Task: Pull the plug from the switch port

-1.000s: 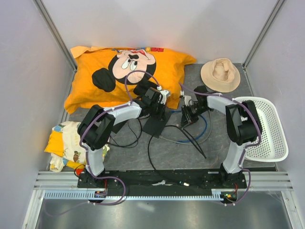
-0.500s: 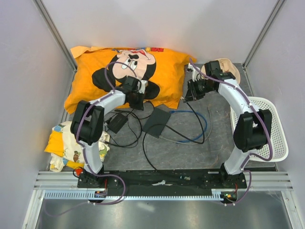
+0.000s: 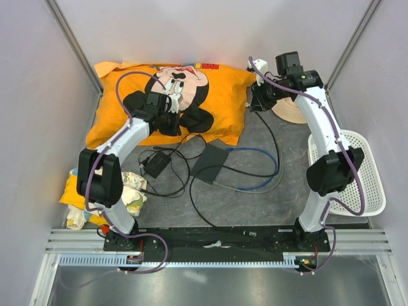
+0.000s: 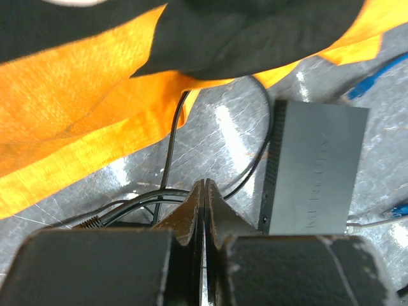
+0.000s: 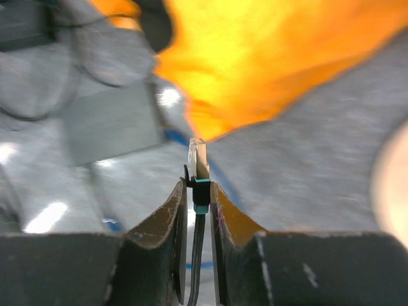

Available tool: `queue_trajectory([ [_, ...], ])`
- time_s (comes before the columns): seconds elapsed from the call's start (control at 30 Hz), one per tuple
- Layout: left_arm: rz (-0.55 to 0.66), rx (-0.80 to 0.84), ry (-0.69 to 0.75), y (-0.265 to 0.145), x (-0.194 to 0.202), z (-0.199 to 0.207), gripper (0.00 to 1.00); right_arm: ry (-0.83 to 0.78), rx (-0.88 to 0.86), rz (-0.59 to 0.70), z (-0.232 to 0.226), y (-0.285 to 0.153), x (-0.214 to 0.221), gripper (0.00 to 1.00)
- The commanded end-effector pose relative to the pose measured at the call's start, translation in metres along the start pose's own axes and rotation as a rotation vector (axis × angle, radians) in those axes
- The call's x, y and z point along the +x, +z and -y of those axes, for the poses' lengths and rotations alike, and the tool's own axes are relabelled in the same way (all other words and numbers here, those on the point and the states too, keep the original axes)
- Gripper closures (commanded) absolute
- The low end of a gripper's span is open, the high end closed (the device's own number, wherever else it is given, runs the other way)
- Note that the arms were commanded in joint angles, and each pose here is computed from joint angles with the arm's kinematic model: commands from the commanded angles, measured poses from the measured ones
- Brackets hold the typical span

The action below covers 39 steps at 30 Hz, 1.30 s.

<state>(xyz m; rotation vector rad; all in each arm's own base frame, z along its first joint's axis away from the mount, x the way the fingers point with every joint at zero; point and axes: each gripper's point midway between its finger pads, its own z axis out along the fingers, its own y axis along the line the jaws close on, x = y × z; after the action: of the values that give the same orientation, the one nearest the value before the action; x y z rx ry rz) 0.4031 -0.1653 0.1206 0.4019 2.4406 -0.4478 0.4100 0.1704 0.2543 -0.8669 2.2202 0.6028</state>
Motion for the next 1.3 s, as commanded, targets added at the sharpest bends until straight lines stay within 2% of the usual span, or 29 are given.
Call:
queue_trajectory([
  [0.0,0.031,0.027,0.054,-0.004,-0.007,0.004,0.98,-0.248,0.180,-0.161,0.057,-0.028,0.011,1.00],
  [0.2,0.011,0.052,0.049,0.003,0.000,0.006,0.98,-0.270,0.416,-0.211,0.148,-0.055,0.018,1.00],
  [0.33,0.002,0.066,0.047,0.005,0.003,0.008,0.98,-0.236,0.510,-0.296,0.184,-0.036,0.048,1.00],
  [0.43,0.003,0.065,0.047,0.006,0.004,0.007,0.98,-0.206,0.527,-0.280,0.196,-0.011,0.057,0.98],
  [0.47,0.003,0.066,0.047,0.005,0.004,0.008,0.98,-0.174,0.532,-0.265,0.196,-0.007,0.056,0.81],
  [0.53,0.002,0.069,0.045,0.005,0.005,0.008,0.98,-0.142,0.541,-0.207,0.197,0.000,0.039,0.61],
  [0.57,0.001,0.072,0.072,0.005,0.006,0.008,0.98,-0.128,0.531,-0.174,0.192,0.001,0.030,0.46],
  [0.6,0.001,0.074,0.072,0.004,0.007,0.008,0.98,-0.102,0.524,-0.125,0.184,-0.001,0.015,0.39],
  [0.67,-0.005,0.086,0.072,0.004,0.010,0.010,0.98,-0.104,0.422,-0.019,0.150,-0.001,-0.013,0.29],
  [0.77,-0.009,0.091,0.074,0.005,0.013,0.010,0.98,-0.129,0.230,0.113,0.079,-0.004,-0.045,0.23],
  [0.87,-0.016,0.101,0.070,0.006,0.016,0.012,0.98,-0.160,0.077,0.123,0.011,0.009,-0.039,0.22],
  [0.9,-0.016,0.103,0.070,0.005,0.016,0.012,0.98,-0.146,0.021,0.069,-0.007,0.023,-0.016,0.22],
  [0.93,-0.020,0.107,0.067,0.006,0.018,0.013,0.98,-0.191,-0.035,0.064,-0.040,0.026,-0.012,0.22],
  [1.03,-0.029,0.119,0.058,0.007,0.022,0.015,0.98,-0.202,-0.178,-0.031,-0.090,0.051,0.037,0.22],
  [1.13,-0.034,0.125,0.058,0.008,0.026,0.016,0.98,-0.138,-0.283,-0.141,-0.122,0.073,0.083,0.24],
  [1.27,-0.039,0.133,0.053,0.010,0.028,0.016,0.99,0.042,-0.204,-0.175,-0.110,0.105,0.103,0.27],
])
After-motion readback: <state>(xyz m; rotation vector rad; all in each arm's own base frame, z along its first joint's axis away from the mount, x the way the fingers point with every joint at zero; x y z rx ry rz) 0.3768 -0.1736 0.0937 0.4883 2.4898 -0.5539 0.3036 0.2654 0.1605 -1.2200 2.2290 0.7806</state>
